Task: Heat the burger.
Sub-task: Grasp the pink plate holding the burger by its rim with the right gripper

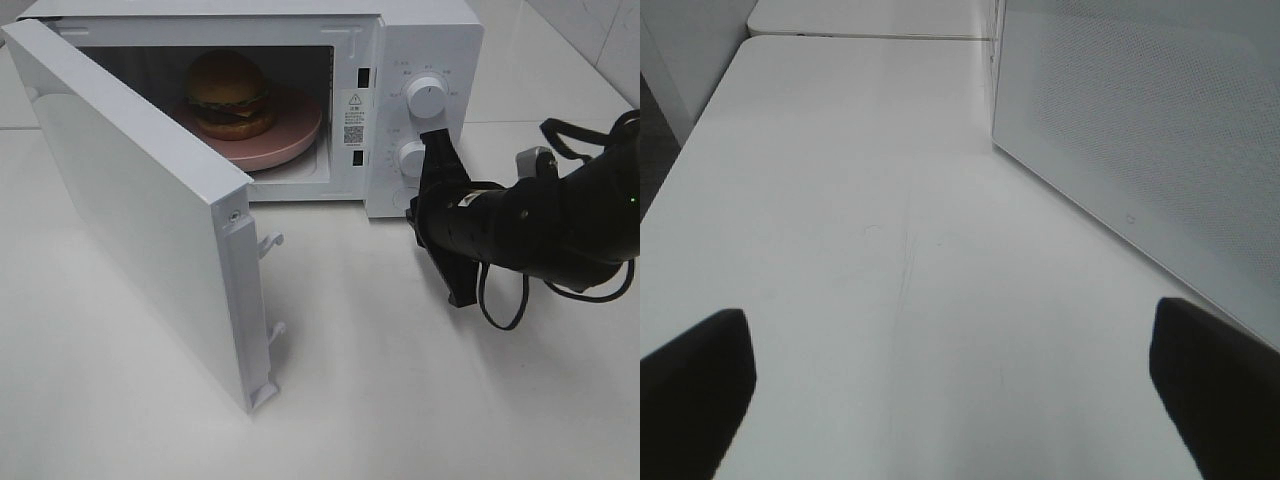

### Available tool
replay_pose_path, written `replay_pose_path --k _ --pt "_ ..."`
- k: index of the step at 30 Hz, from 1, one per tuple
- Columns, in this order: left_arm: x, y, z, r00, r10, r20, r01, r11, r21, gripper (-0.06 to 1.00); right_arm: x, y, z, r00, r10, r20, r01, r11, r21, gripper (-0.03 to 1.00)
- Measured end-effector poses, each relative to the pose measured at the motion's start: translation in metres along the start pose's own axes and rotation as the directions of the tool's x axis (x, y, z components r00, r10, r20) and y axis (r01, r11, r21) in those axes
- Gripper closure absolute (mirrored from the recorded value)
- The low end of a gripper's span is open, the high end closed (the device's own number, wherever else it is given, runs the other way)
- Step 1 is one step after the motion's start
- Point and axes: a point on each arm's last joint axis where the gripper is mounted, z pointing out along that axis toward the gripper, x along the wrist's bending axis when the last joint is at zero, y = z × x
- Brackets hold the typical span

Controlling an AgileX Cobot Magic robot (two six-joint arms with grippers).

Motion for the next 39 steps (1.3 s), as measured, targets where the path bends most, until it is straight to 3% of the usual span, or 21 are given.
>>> replay_pose_path --k 7,9,11,15,18,20,21,23,24,25,27,28,30,31,33,34,35,36,37,38,39 --pt "0.000 0.000 0.000 1.000 0.000 0.000 0.000 1.000 0.000 -0.05 0.002 -0.006 -0.018 0.963 -0.259 0.072 0.249 0.960 0.127 0.96" --pt "0.000 0.000 0.000 1.000 0.000 0.000 0.000 1.000 0.000 -0.05 0.002 -0.010 -0.028 0.892 -0.446 0.078 0.420 0.879 0.224 0.96" --pt "0.000 0.000 0.000 1.000 0.000 0.000 0.000 1.000 0.000 -0.05 0.002 -0.011 -0.030 0.867 -0.493 0.073 0.463 0.851 0.250 0.96" --pt "0.000 0.000 0.000 1.000 0.000 0.000 0.000 1.000 0.000 -0.05 0.000 -0.016 -0.041 0.735 -0.678 0.025 0.626 0.692 0.360 0.96" --pt "0.000 0.000 0.000 1.000 0.000 0.000 0.000 1.000 0.000 -0.05 0.000 -0.017 -0.043 0.708 -0.706 0.014 0.648 0.657 0.385 0.96" --pt "0.000 0.000 0.000 1.000 0.000 0.000 0.000 1.000 0.000 -0.05 0.001 -0.021 -0.048 0.597 -0.801 -0.047 0.724 0.514 0.460 0.96" --pt "0.000 0.000 0.000 1.000 0.000 0.000 0.000 1.000 0.000 -0.05 0.001 -0.021 -0.048 0.597 -0.801 -0.047 0.724 0.514 0.460 0.96" --pt "0.000 0.000 0.000 1.000 0.000 0.000 0.000 1.000 0.000 -0.05 0.004 -0.024 -0.053 0.516 -0.851 -0.095 0.765 0.408 0.499 0.96" --pt "0.000 0.000 0.000 1.000 0.000 0.000 0.000 1.000 0.000 -0.05 0.004 -0.024 -0.053 0.516 -0.851 -0.095 0.765 0.408 0.499 0.96" --pt "0.000 0.000 0.000 1.000 0.000 0.000 0.000 1.000 0.000 -0.05 0.008 -0.025 -0.056 0.453 -0.882 -0.131 0.792 0.330 0.513 0.96" --pt "0.000 0.000 0.000 1.000 0.000 0.000 0.000 1.000 0.000 -0.05 0.009 -0.025 -0.058 0.418 -0.896 -0.148 0.803 0.289 0.521 0.96" --pt "0.000 0.000 0.000 1.000 0.000 0.000 0.000 1.000 0.000 -0.05 0.013 -0.025 -0.061 0.342 -0.922 -0.183 0.823 0.200 0.532 0.96" --pt "0.000 0.000 0.000 1.000 0.000 0.000 0.000 1.000 0.000 -0.05 0.015 -0.025 -0.063 0.302 -0.932 -0.201 0.831 0.154 0.535 0.96" --pt "0.000 0.000 0.000 1.000 0.000 0.000 0.000 1.000 0.000 -0.05 0.017 -0.024 -0.066 0.215 -0.947 -0.237 0.838 0.055 0.543 0.96" --pt "0.000 0.000 0.000 1.000 0.000 0.000 0.000 1.000 0.000 -0.05 0.018 -0.024 -0.067 0.179 -0.951 -0.253 0.837 0.012 0.547 0.96" --pt "0.000 0.000 0.000 1.000 0.000 0.000 0.000 1.000 0.000 -0.05 0.020 -0.023 -0.069 0.095 -0.952 -0.292 0.828 -0.088 0.555 0.95" --pt "0.000 0.000 0.000 1.000 0.000 0.000 0.000 1.000 0.000 -0.05 0.020 -0.023 -0.069 0.095 -0.952 -0.292 0.828 -0.088 0.555 0.95" --pt "0.000 0.000 0.000 1.000 0.000 0.000 0.000 1.000 0.000 -0.05 0.023 -0.022 -0.071 0.004 -0.939 -0.344 0.812 -0.198 0.549 0.95" --pt "0.000 0.000 0.000 1.000 0.000 0.000 0.000 1.000 0.000 -0.05 0.023 -0.022 -0.071 0.004 -0.939 -0.344 0.812 -0.198 0.549 0.95" --pt "0.000 0.000 0.000 1.000 0.000 0.000 0.000 1.000 0.000 -0.05 0.024 -0.022 -0.073 -0.084 -0.912 -0.401 0.785 -0.308 0.537 0.95" --pt "0.000 0.000 0.000 1.000 0.000 0.000 0.000 1.000 0.000 -0.05 0.024 -0.022 -0.073 -0.084 -0.912 -0.401 0.785 -0.308 0.537 0.95"
